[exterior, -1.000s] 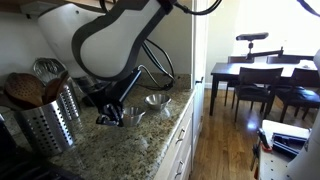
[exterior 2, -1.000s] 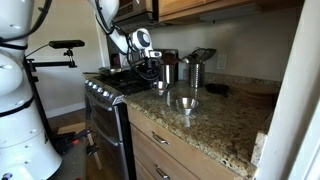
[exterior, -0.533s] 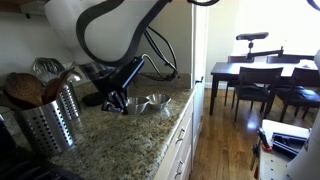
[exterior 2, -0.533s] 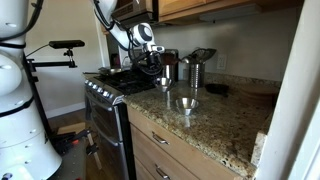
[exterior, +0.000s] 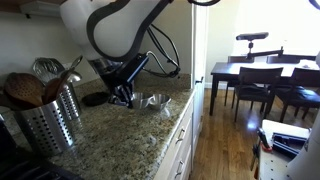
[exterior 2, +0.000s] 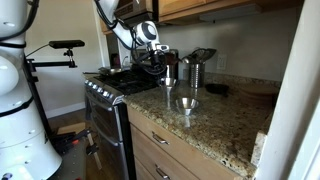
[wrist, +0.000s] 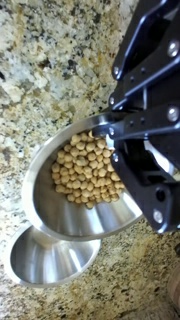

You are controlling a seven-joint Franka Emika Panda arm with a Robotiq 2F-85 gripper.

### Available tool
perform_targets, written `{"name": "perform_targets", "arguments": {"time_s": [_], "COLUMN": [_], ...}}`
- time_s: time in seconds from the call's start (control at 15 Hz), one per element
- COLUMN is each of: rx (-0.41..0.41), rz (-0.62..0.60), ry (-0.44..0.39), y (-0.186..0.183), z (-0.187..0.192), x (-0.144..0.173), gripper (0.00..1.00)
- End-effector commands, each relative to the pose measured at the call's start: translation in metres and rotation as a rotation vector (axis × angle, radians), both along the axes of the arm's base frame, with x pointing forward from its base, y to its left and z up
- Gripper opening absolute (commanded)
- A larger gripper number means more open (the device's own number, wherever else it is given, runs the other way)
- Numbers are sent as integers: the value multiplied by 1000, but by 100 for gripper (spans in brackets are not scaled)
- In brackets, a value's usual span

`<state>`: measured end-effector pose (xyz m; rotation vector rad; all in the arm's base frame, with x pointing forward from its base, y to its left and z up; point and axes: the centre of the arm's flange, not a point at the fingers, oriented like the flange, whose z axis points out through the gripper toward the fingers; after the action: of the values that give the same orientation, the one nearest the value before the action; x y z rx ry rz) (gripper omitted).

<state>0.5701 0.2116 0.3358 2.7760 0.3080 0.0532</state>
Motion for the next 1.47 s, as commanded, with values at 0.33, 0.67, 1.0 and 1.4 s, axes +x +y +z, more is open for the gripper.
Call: {"name": "perform_targets", "arguments": {"time_s": [0.33, 0.67, 1.0, 1.4], "rx": [5, 52, 108, 173], "rz": [-39, -37, -9, 15], "ry": [-14, -32, -82, -125], "y": [-40, -59, -75, -82], "z": [5, 3, 10, 15], "x": [-3, 2, 11, 13], "gripper": [7, 7, 7, 7]}}
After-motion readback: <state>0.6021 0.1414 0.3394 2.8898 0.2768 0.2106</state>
